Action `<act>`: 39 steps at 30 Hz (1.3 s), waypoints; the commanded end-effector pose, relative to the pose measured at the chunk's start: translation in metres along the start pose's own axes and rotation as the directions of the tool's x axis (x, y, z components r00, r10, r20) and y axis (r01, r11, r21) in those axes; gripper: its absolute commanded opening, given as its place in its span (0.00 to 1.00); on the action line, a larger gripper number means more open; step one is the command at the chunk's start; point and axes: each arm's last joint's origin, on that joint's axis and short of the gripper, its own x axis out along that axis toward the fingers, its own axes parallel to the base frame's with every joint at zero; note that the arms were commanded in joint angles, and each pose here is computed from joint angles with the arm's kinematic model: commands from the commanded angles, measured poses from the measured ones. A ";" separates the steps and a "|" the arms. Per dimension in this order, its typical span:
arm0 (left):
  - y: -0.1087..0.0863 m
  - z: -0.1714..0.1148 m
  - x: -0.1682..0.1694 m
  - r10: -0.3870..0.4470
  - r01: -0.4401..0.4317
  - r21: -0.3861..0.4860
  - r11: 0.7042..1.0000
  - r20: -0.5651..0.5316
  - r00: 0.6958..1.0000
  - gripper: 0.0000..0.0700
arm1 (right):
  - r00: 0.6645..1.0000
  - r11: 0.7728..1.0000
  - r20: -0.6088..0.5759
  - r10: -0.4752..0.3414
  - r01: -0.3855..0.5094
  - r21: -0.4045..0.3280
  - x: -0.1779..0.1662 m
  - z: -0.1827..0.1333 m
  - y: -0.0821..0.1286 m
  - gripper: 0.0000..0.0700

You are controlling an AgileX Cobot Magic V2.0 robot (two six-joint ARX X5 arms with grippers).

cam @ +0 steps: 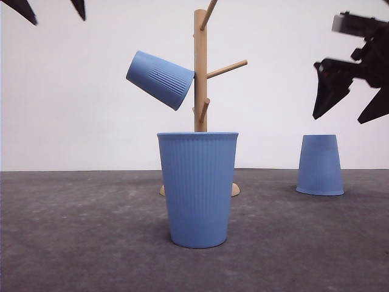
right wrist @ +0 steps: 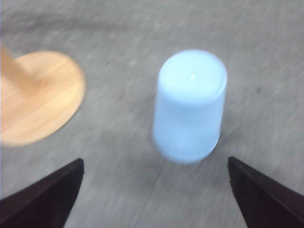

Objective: Place three cups

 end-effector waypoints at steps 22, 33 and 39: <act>-0.023 -0.079 -0.023 0.090 -0.068 0.066 0.995 -0.430 0.899 0.96 | 0.997 0.999 0.082 -0.002 0.005 -0.037 0.079 -0.001 -0.015 0.88; -0.034 -0.142 -0.082 0.027 -0.014 0.039 0.999 -0.357 0.934 0.96 | 0.997 0.999 0.073 0.000 0.003 -0.034 0.111 0.011 -0.021 0.42; -0.031 -0.144 -0.099 0.018 -0.011 0.026 1.000 -0.301 0.953 0.96 | 0.996 0.997 0.050 0.073 -0.072 -0.008 0.108 0.014 -0.023 0.36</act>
